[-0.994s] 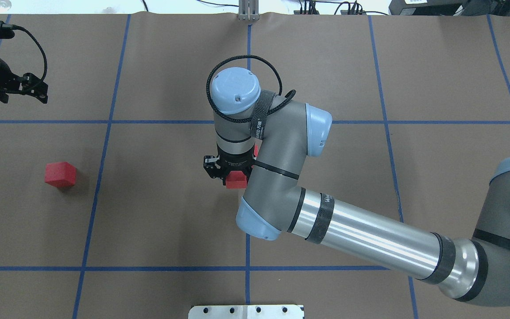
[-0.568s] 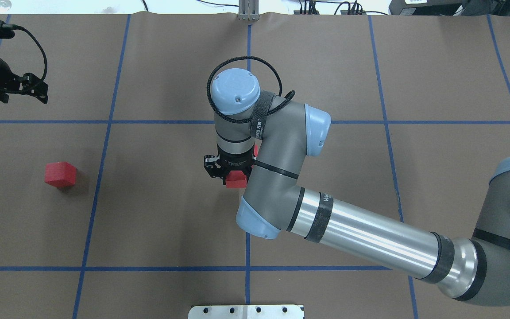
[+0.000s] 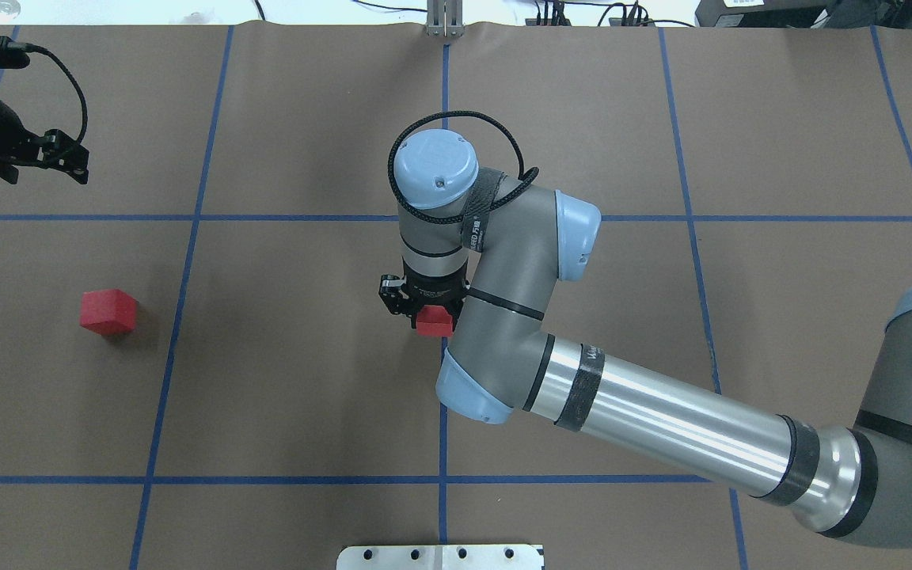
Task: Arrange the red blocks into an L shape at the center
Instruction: 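Set the red cube down against the center cube's far side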
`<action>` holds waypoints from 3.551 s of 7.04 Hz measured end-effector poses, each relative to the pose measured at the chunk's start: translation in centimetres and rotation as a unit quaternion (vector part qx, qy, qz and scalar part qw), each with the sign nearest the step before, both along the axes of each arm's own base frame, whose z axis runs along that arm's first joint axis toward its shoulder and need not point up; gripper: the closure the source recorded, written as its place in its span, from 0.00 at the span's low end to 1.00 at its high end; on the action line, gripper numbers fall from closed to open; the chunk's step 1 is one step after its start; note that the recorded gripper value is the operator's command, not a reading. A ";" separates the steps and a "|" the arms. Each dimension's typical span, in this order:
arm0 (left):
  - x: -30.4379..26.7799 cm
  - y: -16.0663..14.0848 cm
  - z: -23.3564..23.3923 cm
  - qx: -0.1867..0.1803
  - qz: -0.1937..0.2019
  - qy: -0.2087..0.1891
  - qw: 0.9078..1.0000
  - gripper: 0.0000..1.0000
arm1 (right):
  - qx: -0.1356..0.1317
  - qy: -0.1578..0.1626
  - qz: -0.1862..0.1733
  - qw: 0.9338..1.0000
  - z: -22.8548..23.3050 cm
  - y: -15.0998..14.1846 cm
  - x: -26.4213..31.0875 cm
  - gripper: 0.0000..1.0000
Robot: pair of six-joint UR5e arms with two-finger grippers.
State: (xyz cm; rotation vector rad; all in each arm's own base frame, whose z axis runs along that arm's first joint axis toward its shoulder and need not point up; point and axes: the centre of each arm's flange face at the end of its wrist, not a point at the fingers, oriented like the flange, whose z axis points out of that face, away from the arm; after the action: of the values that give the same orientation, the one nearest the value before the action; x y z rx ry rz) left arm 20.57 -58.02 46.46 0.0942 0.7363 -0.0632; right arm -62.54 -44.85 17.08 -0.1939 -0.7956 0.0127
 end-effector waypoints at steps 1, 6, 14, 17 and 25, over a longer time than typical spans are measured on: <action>0.0 0.0 0.0 0.000 0.000 0.000 1.000 0.00 | 0.002 0.000 0.000 1.000 0.1 0.0 0.0 1.00; 0.1 -0.1 0.0 -0.001 0.000 0.000 1.000 0.00 | 0.006 0.005 -0.001 1.000 0.9 -0.1 0.0 1.00; 0.3 -0.3 -0.2 0.000 0.000 0.000 1.000 0.00 | 0.018 0.003 0.003 1.000 1.8 -0.3 0.1 1.00; 0.3 -0.3 -0.2 -0.001 0.000 0.000 1.000 0.00 | 0.026 -0.004 0.006 1.000 2.1 -0.4 0.0 1.00; 0.5 -0.6 -0.3 0.000 0.000 0.000 1.000 0.00 | 0.031 -0.002 0.011 0.999 2.3 -0.5 0.1 1.00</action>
State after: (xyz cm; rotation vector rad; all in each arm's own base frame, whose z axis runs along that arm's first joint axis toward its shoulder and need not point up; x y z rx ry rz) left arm 21.03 -58.64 46.11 0.0940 0.7371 -0.0623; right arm -62.47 -45.35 19.37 -0.1266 -0.8014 0.0080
